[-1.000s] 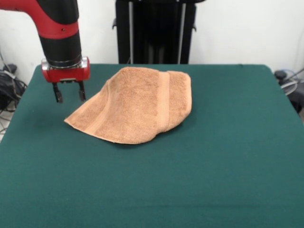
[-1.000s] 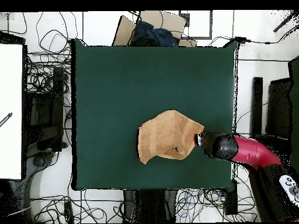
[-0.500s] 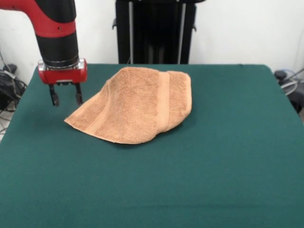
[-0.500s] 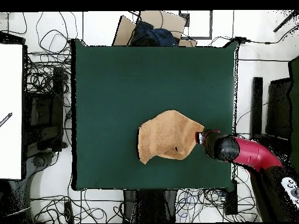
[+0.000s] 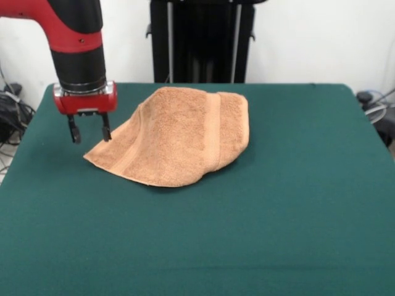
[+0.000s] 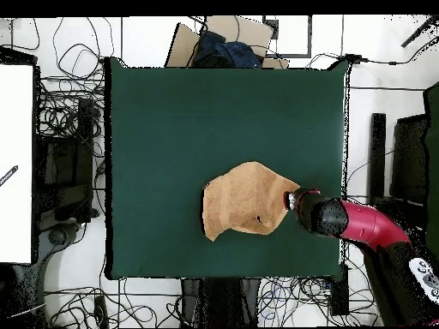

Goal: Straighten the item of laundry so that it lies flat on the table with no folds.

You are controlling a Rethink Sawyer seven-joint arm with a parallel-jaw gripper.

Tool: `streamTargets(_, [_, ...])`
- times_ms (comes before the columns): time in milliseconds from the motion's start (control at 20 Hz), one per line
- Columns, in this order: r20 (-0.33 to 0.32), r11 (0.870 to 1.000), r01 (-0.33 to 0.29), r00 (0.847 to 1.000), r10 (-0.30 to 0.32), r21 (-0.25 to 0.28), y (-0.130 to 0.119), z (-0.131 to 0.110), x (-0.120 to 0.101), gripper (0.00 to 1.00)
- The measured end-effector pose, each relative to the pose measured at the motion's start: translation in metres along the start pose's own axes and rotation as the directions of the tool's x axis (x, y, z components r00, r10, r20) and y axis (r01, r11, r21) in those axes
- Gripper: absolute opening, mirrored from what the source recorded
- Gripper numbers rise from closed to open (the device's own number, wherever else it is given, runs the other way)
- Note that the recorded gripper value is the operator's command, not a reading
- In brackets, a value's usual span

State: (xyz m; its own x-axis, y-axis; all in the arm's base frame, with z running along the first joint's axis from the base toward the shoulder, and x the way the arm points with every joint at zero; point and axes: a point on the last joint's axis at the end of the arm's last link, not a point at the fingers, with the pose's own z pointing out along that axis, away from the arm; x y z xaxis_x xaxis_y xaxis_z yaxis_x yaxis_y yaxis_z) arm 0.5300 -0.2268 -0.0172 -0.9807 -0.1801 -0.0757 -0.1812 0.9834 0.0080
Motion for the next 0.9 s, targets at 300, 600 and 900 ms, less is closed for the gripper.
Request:
streamTargets(300, [-0.013,1.000,0.000,1.000,-0.001,-0.029,0.012,0.013,0.006,1.00])
streamTargets(600, [-0.026,0.999,0.002,1.000,-0.003,-0.053,0.022,0.024,0.010,1.00])
streamTargets(900, [-0.034,0.998,0.000,0.999,-0.002,-0.070,0.028,0.032,0.014,1.00])
